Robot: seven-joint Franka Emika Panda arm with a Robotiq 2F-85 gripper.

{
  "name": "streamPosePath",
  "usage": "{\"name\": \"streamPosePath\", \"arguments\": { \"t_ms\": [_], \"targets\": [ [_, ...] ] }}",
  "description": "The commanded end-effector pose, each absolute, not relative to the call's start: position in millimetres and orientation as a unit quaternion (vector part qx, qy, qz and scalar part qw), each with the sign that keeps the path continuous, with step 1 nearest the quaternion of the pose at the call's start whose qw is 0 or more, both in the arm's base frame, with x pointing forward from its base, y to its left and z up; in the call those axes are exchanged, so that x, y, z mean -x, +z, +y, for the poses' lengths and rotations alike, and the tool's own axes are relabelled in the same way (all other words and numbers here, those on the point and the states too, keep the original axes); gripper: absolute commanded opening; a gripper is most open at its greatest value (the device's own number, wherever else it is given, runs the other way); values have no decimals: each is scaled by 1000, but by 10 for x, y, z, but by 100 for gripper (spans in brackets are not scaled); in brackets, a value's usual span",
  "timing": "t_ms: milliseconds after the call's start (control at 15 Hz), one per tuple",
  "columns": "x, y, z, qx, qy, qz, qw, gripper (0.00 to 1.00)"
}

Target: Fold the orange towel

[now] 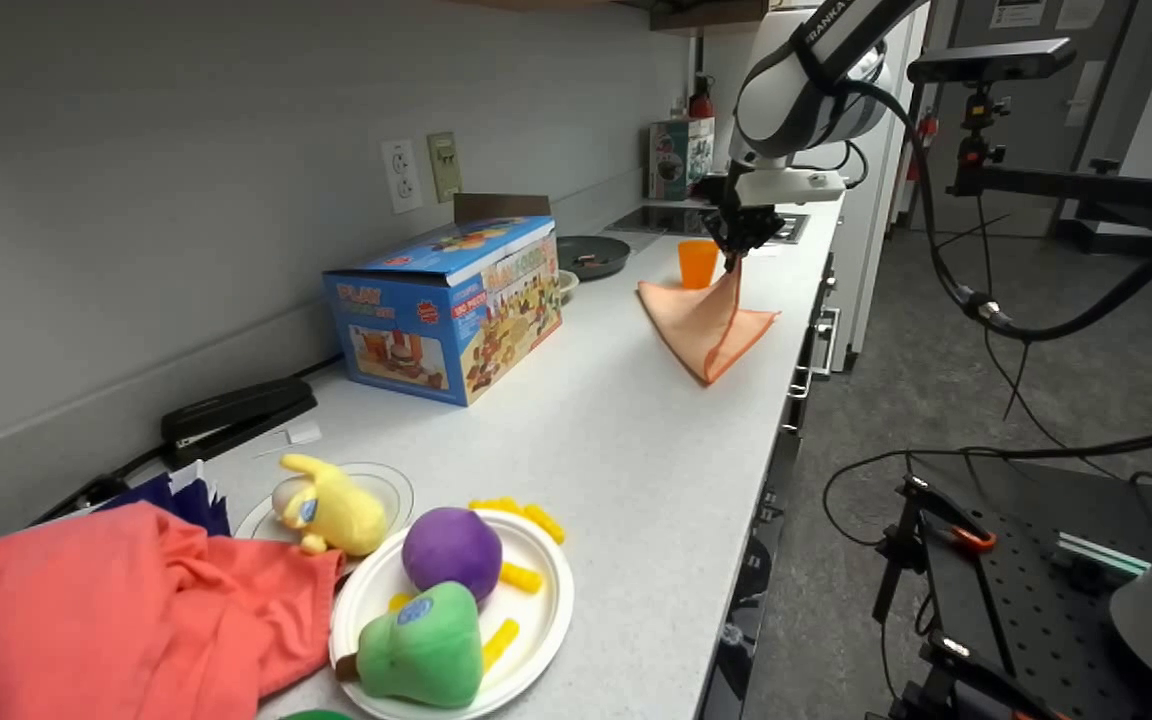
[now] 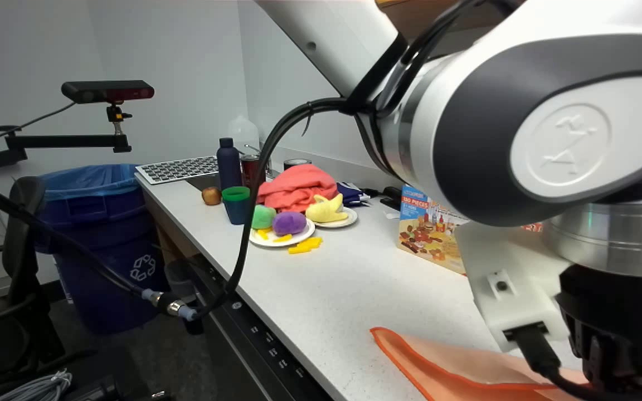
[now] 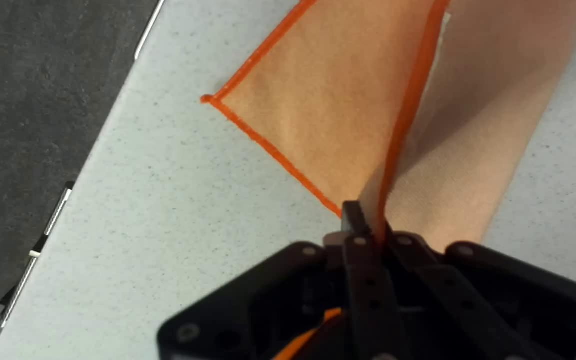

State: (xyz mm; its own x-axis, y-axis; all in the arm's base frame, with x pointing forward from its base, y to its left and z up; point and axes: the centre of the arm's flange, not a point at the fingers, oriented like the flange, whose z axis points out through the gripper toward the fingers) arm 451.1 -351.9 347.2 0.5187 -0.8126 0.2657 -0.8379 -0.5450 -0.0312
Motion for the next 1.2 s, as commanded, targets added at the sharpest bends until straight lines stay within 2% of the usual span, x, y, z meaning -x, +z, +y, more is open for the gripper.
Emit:
{"name": "streamPosePath", "arguments": {
  "t_ms": [0, 600, 667, 733, 1133],
  "targets": [
    [-4484, 3467, -3575, -872, 124, -471, 53, 2],
    [-4456, 3450, -3612, -871, 124, -472, 56, 0],
    [-4458, 3447, -3606, -871, 119, -474, 56, 27],
    [-4454, 3448, -3606, -871, 119, -474, 57, 28],
    [-4442, 3534, -3600, -875, 113, -468, 46, 73]
  ]
}}
